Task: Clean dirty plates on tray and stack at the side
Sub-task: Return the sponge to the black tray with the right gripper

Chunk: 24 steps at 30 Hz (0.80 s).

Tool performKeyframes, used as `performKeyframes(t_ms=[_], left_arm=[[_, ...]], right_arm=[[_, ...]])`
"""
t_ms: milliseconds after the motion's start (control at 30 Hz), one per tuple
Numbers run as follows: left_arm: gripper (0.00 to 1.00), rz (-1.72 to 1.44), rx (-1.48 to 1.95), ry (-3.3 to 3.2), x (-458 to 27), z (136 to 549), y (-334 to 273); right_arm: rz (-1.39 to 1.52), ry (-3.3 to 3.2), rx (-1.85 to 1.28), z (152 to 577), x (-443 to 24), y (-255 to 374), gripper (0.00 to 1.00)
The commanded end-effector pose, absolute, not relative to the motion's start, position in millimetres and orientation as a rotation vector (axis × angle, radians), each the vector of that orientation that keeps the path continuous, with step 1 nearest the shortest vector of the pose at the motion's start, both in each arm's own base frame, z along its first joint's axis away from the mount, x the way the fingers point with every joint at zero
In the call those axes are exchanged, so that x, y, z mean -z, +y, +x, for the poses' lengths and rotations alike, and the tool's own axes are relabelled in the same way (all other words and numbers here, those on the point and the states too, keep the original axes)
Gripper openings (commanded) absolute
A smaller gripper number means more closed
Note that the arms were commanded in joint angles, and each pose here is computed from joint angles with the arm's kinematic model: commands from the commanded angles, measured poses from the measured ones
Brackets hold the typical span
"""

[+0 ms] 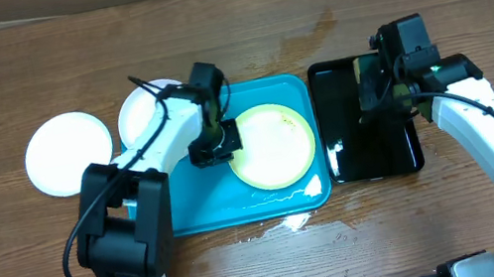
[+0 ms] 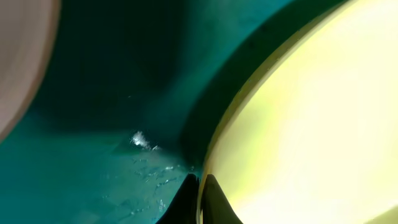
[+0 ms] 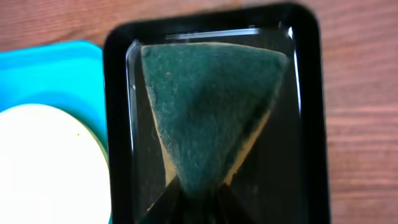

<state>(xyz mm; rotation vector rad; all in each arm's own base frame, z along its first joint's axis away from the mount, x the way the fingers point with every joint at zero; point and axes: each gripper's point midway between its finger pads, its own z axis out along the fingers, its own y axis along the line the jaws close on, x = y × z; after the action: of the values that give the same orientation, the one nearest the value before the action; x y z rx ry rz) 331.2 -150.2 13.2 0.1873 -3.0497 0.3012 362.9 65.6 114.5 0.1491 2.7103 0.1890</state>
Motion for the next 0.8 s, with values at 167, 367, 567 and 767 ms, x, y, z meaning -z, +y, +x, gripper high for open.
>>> performKeyframes(t_ms=[167,367,567,767], left_arm=[[0.04,0.176,-0.44,-2.957,-15.1,321.5,-152.4],[0.04,0.116,-0.447,-2.972,-14.9,321.5,-159.6],[0.04,0.095,-0.416,-2.98,-13.7,319.7,-161.0],[0.04,0.07,-0.421,-2.991,-13.6,320.4,-166.5]], right_arm=[[0.162,2.77,-0.183,346.6,-95.2,64.7,0.33],[0.156,2.749,-0.173,348.0,-81.1,63.2,0.6],[0.158,2.775,-0.146,342.4,-63.7,60.1,0.66],[0.16,2.823,-0.133,321.1,-34.5,57.1,0.65]])
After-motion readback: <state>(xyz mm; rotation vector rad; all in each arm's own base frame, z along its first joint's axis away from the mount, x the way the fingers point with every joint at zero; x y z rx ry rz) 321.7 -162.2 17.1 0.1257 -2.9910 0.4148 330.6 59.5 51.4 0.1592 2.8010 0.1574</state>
